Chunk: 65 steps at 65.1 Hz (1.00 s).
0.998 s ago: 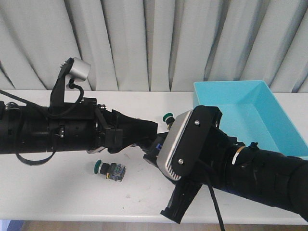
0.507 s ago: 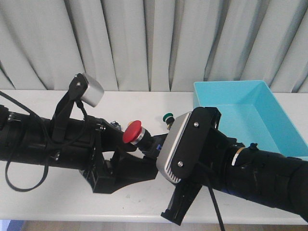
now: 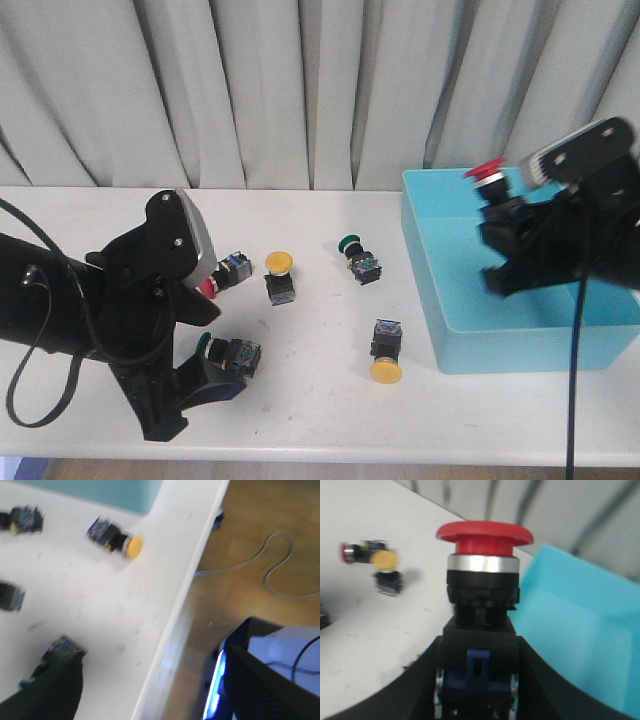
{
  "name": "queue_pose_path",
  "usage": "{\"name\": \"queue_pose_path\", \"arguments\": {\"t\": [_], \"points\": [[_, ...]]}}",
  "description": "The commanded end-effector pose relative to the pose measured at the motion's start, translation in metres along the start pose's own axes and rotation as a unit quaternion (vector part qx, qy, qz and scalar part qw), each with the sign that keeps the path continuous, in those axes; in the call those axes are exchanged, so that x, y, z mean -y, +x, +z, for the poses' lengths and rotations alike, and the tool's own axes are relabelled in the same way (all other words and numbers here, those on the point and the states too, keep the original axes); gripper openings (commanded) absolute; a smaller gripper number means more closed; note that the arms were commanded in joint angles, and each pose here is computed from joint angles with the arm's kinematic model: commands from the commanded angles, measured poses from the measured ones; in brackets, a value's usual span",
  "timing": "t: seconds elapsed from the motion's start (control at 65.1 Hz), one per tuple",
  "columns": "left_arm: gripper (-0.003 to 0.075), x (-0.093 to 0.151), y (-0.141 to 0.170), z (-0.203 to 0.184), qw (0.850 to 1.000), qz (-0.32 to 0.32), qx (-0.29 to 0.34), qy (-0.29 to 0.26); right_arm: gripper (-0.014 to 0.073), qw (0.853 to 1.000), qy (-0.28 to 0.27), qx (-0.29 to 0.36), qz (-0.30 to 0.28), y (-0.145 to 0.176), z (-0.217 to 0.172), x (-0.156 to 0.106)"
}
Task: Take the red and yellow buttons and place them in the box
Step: 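Open the left gripper and carry the red button over the blue box, then lower the red button into the blue box and open the right gripper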
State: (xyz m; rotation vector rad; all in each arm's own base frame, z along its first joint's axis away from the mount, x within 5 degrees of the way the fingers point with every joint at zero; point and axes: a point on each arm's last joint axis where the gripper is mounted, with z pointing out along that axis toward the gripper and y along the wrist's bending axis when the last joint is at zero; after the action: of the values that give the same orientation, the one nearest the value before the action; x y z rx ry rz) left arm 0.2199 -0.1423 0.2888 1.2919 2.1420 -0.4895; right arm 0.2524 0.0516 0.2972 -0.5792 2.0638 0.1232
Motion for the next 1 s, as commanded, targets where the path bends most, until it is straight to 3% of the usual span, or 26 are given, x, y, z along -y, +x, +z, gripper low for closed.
{"name": "queue_pose_path", "arguments": {"t": [0.0,0.123,0.276,0.368,0.553,0.982], "points": [[0.0551,-0.004,-0.009,-0.013,0.999,-0.002,0.016,-0.045,0.0232,0.997,0.033,-0.005,0.062,-0.012,-0.002,0.033],[0.0551,-0.007,-0.006,-0.014,0.998,-0.009,-0.002,-0.062,0.0242,0.988,0.035,-0.104,0.107,-0.006,0.019,0.064],[0.0551,-0.007,-0.005,-0.014,0.998,-0.018,-0.002,-0.064,0.0245,0.963,0.070,-0.240,0.098,0.006,0.057,0.086],[0.0551,-0.007,-0.006,-0.014,0.998,-0.020,-0.001,-0.065,0.0245,0.949,0.102,-0.281,0.104,0.009,0.081,0.094],[0.0551,-0.008,-0.005,-0.014,0.998,-0.020,-0.002,-0.064,0.0245,0.929,0.126,-0.307,0.162,0.014,0.119,0.107],[0.0551,-0.008,-0.005,-0.013,0.998,-0.021,-0.003,-0.064,0.0262,0.900,0.108,-0.386,0.174,0.041,0.179,0.120]]}}
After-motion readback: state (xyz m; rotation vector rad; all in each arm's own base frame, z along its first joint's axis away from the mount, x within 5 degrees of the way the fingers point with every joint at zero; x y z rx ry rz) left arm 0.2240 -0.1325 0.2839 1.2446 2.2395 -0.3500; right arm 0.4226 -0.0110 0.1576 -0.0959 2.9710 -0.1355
